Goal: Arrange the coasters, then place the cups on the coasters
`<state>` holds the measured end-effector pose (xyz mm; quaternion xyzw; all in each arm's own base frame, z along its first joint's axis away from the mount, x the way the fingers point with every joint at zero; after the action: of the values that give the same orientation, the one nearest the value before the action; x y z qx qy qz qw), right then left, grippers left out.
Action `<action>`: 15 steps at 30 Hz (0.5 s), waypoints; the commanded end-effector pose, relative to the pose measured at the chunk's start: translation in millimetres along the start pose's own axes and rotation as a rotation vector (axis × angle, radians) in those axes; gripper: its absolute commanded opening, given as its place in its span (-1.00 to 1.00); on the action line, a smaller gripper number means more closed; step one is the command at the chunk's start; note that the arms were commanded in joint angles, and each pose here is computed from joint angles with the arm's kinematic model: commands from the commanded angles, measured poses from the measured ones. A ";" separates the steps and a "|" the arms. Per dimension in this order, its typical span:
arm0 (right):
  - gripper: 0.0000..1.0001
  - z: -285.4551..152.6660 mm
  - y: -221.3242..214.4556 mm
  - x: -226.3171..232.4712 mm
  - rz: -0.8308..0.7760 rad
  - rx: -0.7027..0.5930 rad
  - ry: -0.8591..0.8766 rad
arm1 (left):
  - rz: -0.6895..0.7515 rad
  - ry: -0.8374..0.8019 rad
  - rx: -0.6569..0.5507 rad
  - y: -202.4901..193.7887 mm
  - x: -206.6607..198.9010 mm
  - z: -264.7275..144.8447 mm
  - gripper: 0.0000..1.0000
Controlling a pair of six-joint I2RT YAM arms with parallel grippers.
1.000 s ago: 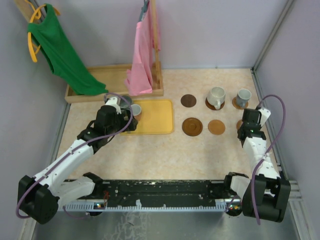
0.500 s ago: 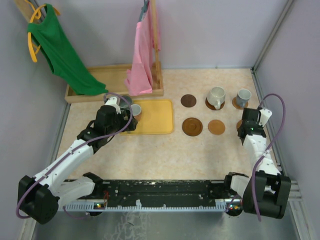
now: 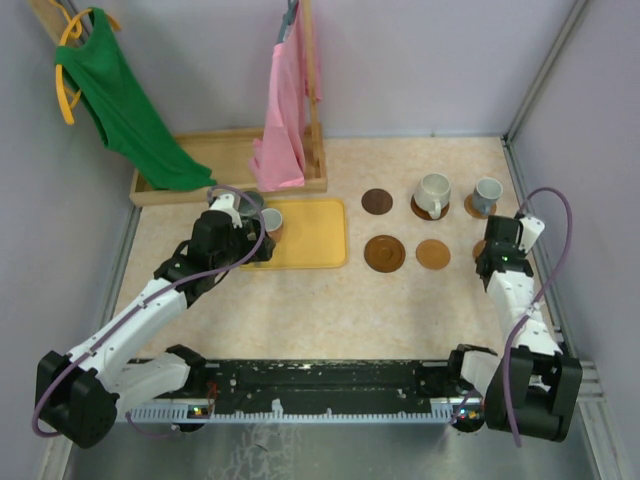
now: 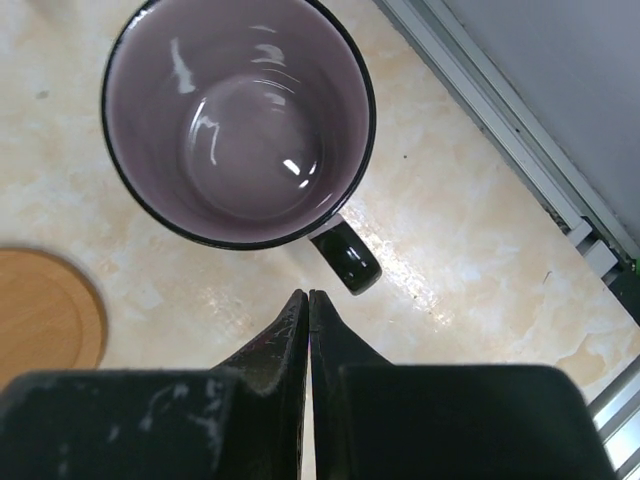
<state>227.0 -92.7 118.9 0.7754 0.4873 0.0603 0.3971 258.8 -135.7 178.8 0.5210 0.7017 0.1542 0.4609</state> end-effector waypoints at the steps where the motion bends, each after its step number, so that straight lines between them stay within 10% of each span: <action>1: -0.96 -23.1 42.8 3.1 0.060 -0.142 0.076 | -0.002 -0.018 -0.028 5.6 -2.5 0.2 0.99; 15: -0.94 -78.1 85.6 66.4 0.006 -0.245 0.405 | 0.004 -0.008 -0.054 15.6 -5.2 -4.3 0.99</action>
<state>268.6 -36.5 184.0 0.7220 0.5282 0.2198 0.3891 258.9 -135.3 178.7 0.5206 0.7024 0.1556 0.4599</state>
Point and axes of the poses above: each gripper's point midway between its finger pads, its own z axis out along the fingers, its own x axis along the line the jaws close on, y = z × x, the point moved 4 cm from there along -z, back along the fingers, and after that the axes turned 15 degrees about -z, right-handed, at the moved point
